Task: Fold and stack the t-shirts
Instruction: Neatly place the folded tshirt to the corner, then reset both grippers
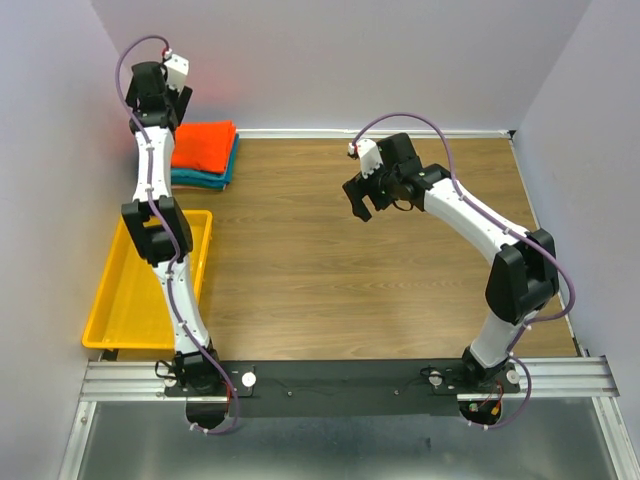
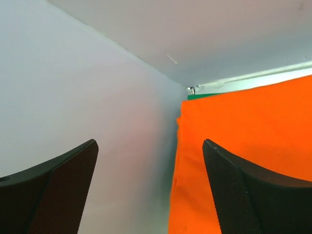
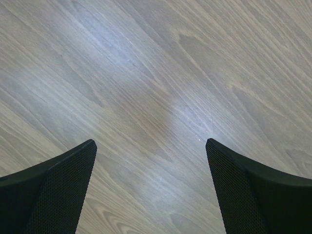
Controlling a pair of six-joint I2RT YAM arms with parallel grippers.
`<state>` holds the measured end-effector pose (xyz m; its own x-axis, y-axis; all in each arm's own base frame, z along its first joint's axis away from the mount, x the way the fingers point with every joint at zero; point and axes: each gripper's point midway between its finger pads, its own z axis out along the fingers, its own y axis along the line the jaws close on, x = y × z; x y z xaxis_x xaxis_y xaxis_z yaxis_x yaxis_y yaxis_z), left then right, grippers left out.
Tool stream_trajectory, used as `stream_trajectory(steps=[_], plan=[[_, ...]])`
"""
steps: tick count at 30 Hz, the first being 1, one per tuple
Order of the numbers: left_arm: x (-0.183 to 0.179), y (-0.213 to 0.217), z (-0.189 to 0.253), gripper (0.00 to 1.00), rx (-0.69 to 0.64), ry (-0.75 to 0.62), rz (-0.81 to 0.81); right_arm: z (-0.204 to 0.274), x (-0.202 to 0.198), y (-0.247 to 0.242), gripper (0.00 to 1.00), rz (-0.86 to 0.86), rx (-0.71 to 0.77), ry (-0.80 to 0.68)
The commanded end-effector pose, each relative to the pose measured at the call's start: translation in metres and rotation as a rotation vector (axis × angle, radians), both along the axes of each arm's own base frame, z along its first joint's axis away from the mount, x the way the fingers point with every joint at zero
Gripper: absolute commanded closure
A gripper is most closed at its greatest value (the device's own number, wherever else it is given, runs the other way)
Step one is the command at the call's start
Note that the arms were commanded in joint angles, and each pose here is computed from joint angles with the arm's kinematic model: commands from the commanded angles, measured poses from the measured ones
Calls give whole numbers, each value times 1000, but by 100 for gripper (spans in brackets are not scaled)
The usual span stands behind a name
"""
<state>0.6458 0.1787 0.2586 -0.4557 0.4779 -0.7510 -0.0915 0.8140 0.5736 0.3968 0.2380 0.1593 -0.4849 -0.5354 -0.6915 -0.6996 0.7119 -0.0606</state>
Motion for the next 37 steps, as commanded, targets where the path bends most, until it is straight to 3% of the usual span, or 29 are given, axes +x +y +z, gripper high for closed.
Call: stream_trajectory(steps=[1,10,13,14,15,17,24,31,34,37], plan=[[-30,-17,109,4,-10,-176,-53,14,-4,-4,0,-2,5,-20],[-76,-87,143,4,-240,-157,-250,18,-9,-32,0,-63,68,17],[-88,-131,137,3,-226,-111,-293,22,-6,-56,0,-120,87,17],[-91,-142,134,4,-207,-95,-296,22,-5,-64,0,-138,93,20],[-94,-182,116,4,-188,-40,-350,28,-6,-71,0,-155,106,11],[-108,-207,117,4,-173,-36,-358,24,-5,-96,0,-210,122,27],[-171,-340,38,4,-358,163,-631,11,-26,-163,0,-397,191,85],[-227,-359,-44,3,-445,340,-698,-20,-75,-166,0,-429,192,160],[-240,-354,-45,4,-458,332,-693,-20,-92,-166,0,-433,202,151],[-245,-349,-18,3,-436,263,-706,-17,-102,-164,0,-411,209,147]])
